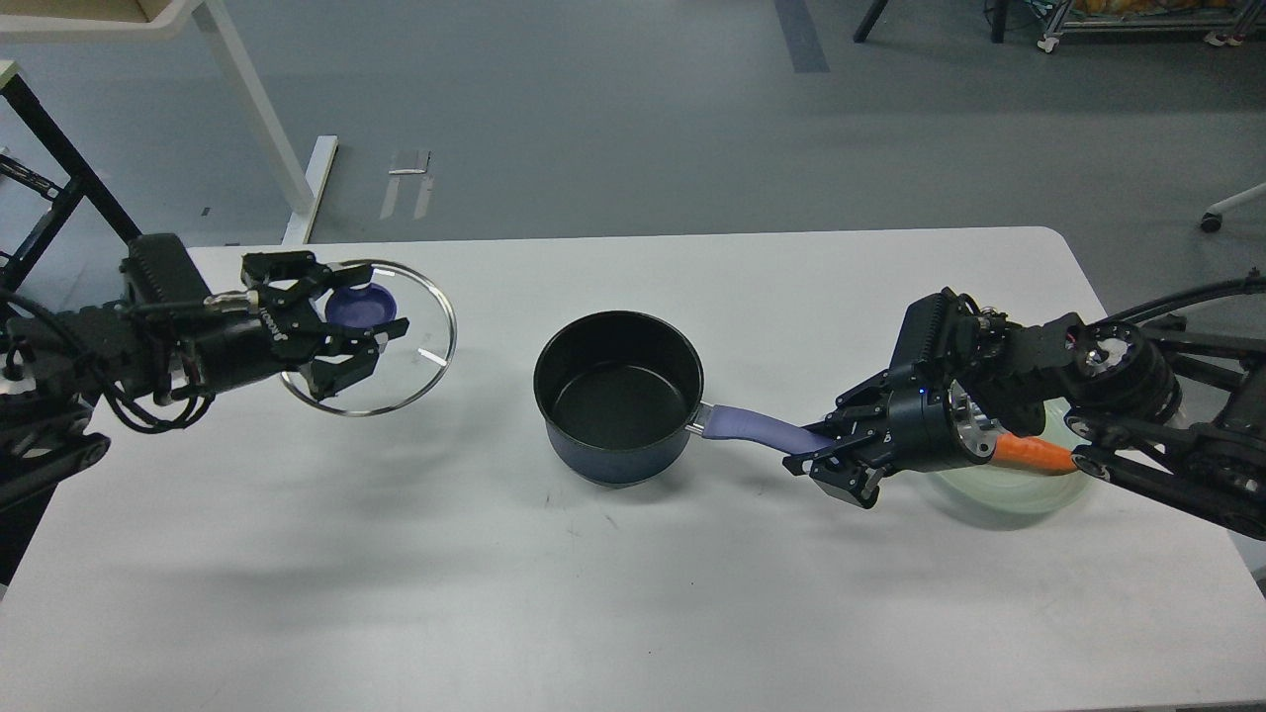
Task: Open pot lid
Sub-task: 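Lower the lid onto the table beside the pot and release it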
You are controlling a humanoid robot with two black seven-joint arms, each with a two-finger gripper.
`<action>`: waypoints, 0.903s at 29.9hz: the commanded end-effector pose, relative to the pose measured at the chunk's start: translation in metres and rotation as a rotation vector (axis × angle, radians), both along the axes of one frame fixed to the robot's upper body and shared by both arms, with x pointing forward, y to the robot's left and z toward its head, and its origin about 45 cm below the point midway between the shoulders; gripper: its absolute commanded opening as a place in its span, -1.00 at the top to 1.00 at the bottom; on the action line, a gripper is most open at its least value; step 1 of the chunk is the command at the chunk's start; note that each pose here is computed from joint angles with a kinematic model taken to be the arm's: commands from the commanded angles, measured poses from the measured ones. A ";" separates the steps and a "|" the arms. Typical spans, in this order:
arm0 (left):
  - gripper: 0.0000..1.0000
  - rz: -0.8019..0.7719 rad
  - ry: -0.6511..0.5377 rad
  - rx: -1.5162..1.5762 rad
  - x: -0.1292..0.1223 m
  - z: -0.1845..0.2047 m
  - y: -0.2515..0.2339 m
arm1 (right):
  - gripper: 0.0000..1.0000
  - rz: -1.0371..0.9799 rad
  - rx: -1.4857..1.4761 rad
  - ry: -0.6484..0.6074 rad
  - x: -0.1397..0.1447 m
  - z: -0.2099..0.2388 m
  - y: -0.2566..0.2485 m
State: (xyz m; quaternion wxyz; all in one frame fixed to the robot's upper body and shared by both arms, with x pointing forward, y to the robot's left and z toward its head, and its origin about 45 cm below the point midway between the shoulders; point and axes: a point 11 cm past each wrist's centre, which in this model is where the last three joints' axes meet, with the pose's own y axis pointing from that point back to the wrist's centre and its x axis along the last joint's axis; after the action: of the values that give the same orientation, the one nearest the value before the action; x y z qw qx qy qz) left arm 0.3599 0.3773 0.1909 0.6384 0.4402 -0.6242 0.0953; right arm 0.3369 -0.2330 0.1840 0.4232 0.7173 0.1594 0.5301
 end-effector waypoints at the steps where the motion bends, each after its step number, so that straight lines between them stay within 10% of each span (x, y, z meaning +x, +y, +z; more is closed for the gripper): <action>1: 0.38 0.058 0.072 -0.003 -0.025 -0.024 0.020 | 0.33 0.001 0.002 0.002 -0.001 -0.001 0.001; 12: 0.35 0.134 0.171 -0.036 -0.055 -0.063 0.029 | 0.33 -0.001 0.001 0.009 -0.002 -0.003 0.000; 21: -0.44 0.135 0.175 -0.033 -0.056 -0.065 0.029 | 0.31 -0.001 0.002 0.008 -0.002 -0.003 0.000; 27: -0.59 0.136 0.177 -0.033 -0.057 -0.065 0.030 | 0.31 -0.002 0.001 0.007 -0.002 -0.003 -0.001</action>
State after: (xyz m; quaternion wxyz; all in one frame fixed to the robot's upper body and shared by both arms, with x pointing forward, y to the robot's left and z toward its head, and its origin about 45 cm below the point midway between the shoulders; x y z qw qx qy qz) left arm 0.3031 0.4069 0.1260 0.6902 0.4776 -0.5324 0.1100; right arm 0.3347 -0.2330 0.1811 0.4222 0.7198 0.1604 0.5271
